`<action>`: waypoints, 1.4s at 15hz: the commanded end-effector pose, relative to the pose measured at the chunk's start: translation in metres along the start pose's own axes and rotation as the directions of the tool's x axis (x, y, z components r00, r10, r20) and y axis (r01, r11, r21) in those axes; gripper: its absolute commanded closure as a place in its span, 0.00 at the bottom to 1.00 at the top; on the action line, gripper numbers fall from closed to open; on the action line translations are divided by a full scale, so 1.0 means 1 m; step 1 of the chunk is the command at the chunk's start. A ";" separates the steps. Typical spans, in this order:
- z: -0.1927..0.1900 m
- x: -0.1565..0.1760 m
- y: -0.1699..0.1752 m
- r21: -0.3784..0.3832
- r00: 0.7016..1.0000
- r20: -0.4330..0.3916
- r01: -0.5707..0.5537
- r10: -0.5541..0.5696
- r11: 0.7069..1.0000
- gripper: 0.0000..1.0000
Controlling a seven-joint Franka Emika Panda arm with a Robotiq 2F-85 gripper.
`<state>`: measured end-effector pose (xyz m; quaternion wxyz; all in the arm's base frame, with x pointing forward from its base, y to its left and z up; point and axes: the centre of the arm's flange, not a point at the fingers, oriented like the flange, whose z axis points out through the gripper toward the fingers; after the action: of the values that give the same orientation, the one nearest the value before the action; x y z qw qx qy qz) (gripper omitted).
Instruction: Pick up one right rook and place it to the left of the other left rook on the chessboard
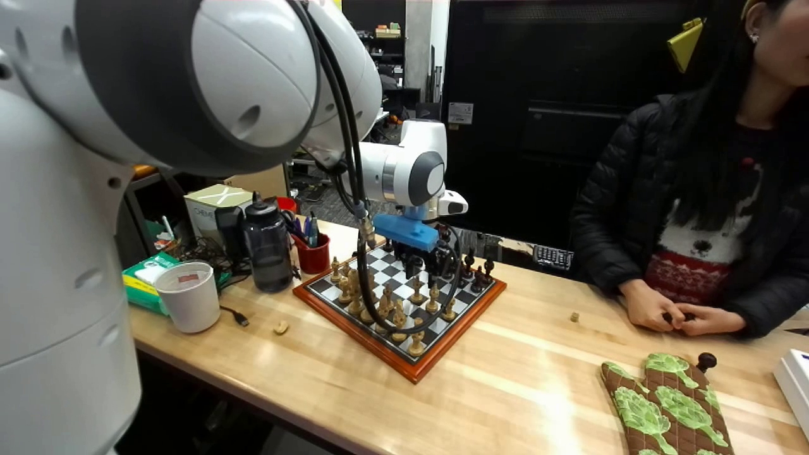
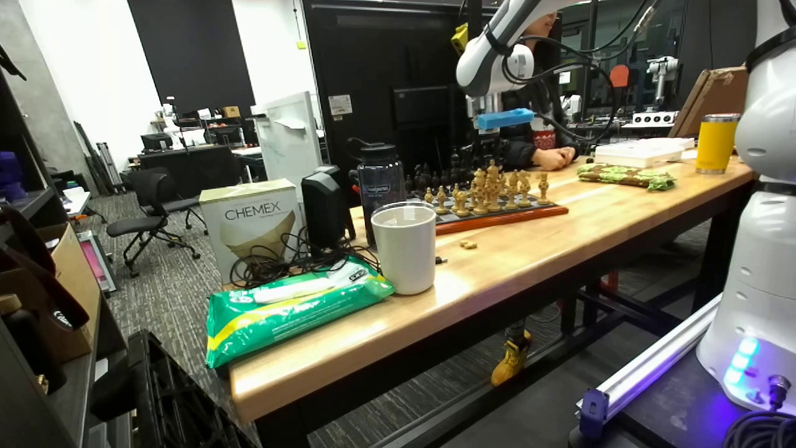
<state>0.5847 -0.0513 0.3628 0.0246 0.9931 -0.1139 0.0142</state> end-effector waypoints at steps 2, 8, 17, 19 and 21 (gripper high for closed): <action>-0.006 -0.002 0.004 0.006 1.000 -0.009 0.006 -0.006 1.000 0.02; -0.012 -0.004 0.002 -0.003 1.000 -0.020 0.017 -0.017 1.000 0.13; -0.038 -0.013 -0.003 -0.030 0.997 -0.066 0.036 -0.038 0.999 0.24; -0.050 -0.019 -0.005 -0.029 0.997 -0.070 0.034 -0.036 0.999 0.26; -0.061 -0.034 -0.006 -0.035 0.998 -0.049 0.029 -0.031 0.999 0.07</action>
<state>0.5804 -0.0451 0.4004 0.0351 0.9937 -0.0970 0.0442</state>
